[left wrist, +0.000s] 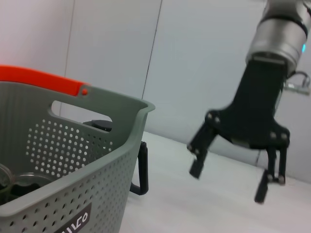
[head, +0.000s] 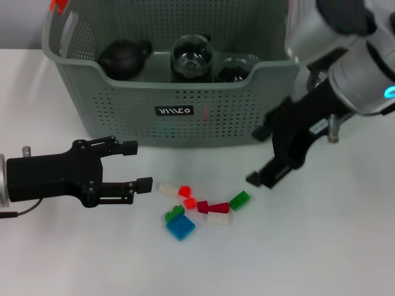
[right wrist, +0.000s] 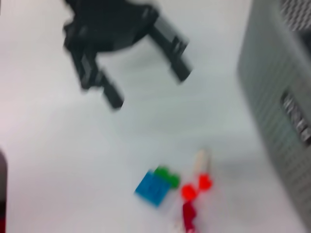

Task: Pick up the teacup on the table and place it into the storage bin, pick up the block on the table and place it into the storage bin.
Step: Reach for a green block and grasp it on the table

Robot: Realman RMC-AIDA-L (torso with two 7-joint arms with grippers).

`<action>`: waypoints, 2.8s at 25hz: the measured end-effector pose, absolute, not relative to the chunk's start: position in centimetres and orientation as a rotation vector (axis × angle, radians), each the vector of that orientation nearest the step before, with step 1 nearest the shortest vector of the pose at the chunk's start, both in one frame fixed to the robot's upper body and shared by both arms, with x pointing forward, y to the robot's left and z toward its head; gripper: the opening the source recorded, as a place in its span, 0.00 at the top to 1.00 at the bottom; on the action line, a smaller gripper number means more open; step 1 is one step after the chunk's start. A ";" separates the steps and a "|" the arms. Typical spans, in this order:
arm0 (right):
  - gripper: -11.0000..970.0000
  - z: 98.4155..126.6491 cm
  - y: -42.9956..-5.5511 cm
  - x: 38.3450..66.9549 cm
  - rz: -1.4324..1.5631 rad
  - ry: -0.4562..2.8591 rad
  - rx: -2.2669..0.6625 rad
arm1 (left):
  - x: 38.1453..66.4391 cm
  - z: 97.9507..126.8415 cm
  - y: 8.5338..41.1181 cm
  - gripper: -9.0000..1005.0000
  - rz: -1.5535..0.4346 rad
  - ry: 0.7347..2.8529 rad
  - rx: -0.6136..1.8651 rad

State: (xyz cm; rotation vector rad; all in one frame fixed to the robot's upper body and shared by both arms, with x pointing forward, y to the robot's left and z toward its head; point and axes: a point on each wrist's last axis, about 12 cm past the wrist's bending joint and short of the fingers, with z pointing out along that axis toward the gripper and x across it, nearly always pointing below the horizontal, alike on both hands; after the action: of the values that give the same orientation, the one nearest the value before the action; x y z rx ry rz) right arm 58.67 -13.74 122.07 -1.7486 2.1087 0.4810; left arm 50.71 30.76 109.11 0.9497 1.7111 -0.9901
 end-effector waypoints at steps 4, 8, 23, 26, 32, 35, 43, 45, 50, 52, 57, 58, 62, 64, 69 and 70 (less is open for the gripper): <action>0.04 120.3 -13.0 58.8 0.444 2.120 -1.877 | 50.8 109.1 30.4 0.14 -1.002 1.707 0.940; 0.04 118.7 -11.7 59.4 0.386 2.113 -1.967 | 50.8 109.0 30.4 0.14 -1.005 1.703 0.910; 0.04 114.2 -8.3 59.9 0.086 1.912 -2.210 | 50.5 108.3 30.4 0.14 -1.024 1.705 0.802; 0.06 113.2 -8.1 59.7 0.062 1.894 -2.234 | 50.5 108.2 30.3 0.14 -1.030 1.704 0.790; 0.14 112.2 -7.5 59.1 0.095 1.881 -2.236 | 50.4 108.1 30.2 0.14 -1.038 1.706 0.784; 0.15 111.9 -7.4 59.1 0.112 1.884 -2.228 | 50.4 108.1 30.2 0.14 -1.038 1.705 0.785; 0.22 111.5 -7.3 58.9 0.127 1.894 -2.211 | 50.5 108.2 30.3 0.14 -1.033 1.705 0.789; 0.26 111.4 -7.4 59.0 0.124 1.903 -2.205 | 50.5 108.2 30.3 0.14 -1.033 1.705 0.790; 0.37 111.3 -7.4 59.2 0.117 1.904 -2.195 | 50.6 108.3 30.3 0.14 -1.033 1.703 0.792; 0.41 111.3 -7.4 59.2 0.116 1.907 -2.193 | 50.6 108.3 30.3 0.14 -1.033 1.702 0.793; 0.43 111.0 -7.7 59.4 0.110 1.918 -2.184 | 50.7 108.4 30.2 0.14 -1.034 1.700 0.796; 0.43 111.0 -7.7 59.4 0.109 1.920 -2.182 | 50.7 108.4 30.2 0.14 -1.034 1.700 0.796; 0.47 111.0 -7.7 59.4 0.109 1.923 -2.179 | 50.7 108.4 30.2 0.14 -1.034 1.700 0.796; 0.49 111.0 -7.7 59.4 0.109 1.925 -2.177 | 50.8 108.4 30.2 0.14 -1.035 1.699 0.797; 0.56 110.8 -7.8 59.4 0.109 1.931 -2.176 | 50.8 108.4 30.2 0.14 -1.035 1.698 0.798; 0.58 110.8 -7.9 59.4 0.109 1.935 -2.176 | 50.8 108.4 30.2 0.14 -1.034 1.698 0.797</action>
State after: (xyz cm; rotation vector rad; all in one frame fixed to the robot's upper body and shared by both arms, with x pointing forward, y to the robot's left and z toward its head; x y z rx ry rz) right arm 59.39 -7.85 110.78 -2.1759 1.9348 0.1093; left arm 50.79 30.17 108.39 0.7973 1.6982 -1.0345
